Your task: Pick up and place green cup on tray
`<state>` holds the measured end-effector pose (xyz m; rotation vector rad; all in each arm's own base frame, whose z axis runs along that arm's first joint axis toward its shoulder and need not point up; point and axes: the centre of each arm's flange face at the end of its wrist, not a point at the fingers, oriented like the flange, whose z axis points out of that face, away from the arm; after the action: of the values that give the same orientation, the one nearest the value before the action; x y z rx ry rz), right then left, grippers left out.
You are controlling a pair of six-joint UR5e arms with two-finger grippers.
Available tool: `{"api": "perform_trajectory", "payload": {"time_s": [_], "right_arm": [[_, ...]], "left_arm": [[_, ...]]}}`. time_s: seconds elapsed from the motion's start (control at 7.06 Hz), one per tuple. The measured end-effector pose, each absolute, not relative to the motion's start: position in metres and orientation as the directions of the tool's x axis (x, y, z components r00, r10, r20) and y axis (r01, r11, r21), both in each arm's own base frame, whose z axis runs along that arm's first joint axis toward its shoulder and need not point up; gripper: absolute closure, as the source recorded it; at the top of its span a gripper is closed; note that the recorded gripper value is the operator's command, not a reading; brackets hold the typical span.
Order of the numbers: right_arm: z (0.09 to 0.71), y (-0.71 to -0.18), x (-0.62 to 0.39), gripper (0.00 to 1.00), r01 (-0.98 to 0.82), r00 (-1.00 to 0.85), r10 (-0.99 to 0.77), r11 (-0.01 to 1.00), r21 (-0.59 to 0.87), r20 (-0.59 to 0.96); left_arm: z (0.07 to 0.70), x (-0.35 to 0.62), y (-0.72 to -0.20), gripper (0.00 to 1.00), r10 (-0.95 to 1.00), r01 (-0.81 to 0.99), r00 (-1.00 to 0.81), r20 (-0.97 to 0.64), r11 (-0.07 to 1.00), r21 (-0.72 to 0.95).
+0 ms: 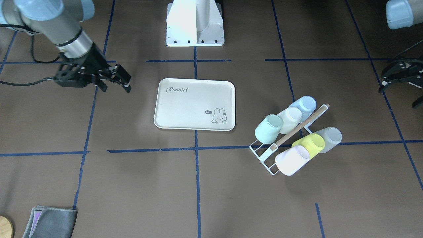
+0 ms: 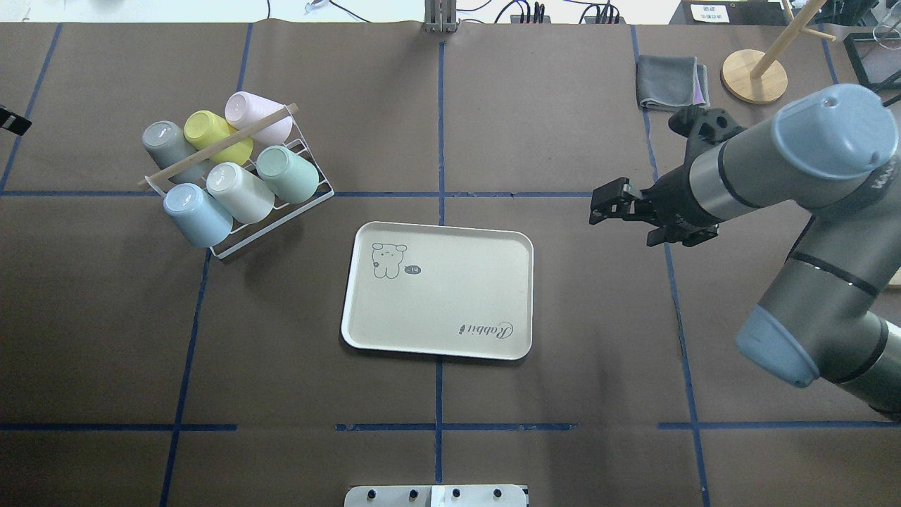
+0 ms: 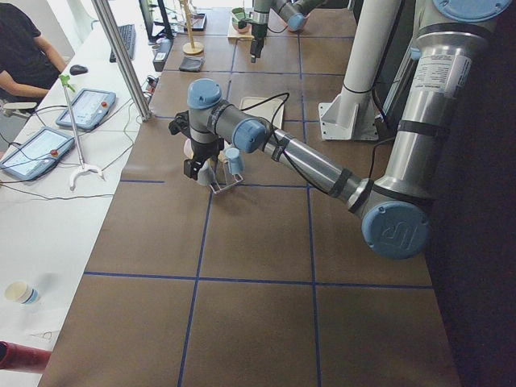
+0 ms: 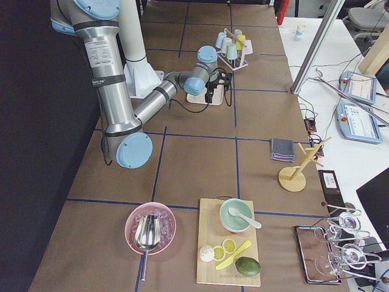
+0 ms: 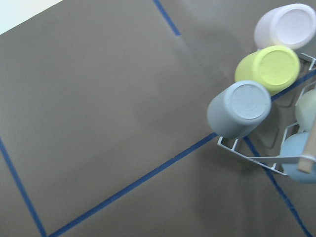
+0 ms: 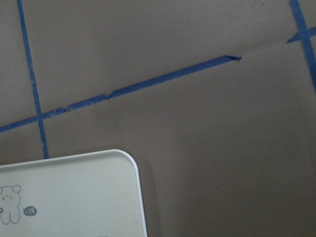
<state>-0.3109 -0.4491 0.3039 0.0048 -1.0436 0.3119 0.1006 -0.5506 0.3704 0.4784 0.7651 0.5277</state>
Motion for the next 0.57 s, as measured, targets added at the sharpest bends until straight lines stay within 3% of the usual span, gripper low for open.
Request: {"api": "perform_trajectory", "payload": {"time_s": [0.57], "right_arm": [[0.341,-0.499,-0.213,0.0,-0.19,0.623,0.126,0.982,-0.007,0.772]], "left_arm": [[0.242,0.229,-0.55,0.0,0.712,-0.413,0.656,-0.251,0.617,0.67]]}}
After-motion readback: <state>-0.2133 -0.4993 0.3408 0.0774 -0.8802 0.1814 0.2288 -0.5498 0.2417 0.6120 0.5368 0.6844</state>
